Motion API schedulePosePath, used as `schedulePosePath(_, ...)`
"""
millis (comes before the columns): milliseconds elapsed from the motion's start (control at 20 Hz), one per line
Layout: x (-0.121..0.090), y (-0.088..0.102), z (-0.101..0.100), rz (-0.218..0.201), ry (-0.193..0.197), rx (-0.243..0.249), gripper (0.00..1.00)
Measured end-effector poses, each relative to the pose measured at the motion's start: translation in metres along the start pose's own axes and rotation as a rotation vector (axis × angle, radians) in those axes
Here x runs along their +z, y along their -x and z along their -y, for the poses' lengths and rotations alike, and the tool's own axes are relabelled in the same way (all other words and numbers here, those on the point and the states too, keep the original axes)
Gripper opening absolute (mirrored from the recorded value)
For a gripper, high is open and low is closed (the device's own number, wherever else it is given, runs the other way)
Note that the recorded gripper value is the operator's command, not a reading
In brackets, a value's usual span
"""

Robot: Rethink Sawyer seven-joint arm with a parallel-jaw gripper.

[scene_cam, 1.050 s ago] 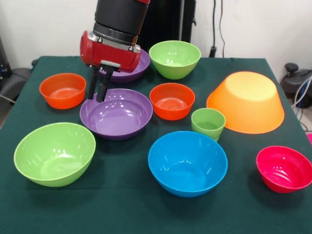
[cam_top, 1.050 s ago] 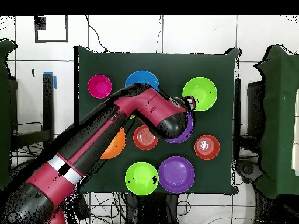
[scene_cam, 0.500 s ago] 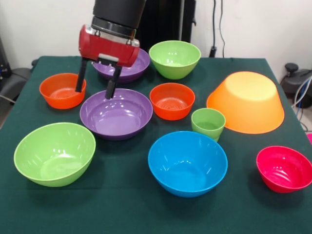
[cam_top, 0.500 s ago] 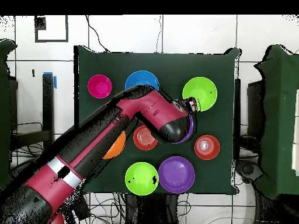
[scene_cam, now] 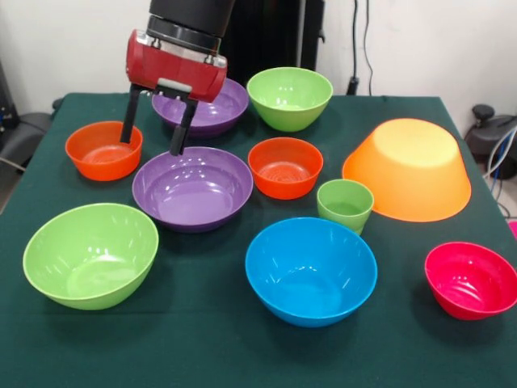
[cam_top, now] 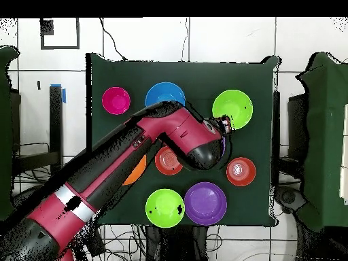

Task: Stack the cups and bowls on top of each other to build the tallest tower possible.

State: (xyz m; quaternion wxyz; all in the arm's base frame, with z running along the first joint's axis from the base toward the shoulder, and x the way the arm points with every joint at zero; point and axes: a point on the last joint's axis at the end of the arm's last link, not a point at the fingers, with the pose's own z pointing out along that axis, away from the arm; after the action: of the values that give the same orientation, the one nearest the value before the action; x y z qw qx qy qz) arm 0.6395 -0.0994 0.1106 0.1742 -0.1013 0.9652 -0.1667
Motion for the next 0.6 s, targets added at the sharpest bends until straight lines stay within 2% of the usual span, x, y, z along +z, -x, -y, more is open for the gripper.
schedulePosePath(450,-0.018,-0.006,0.003,0.002,-0.005,0.025,1.0)
schedulePosePath(600,-0.034,-0.01,-0.006,-0.008,0.017,0.026,1.0)
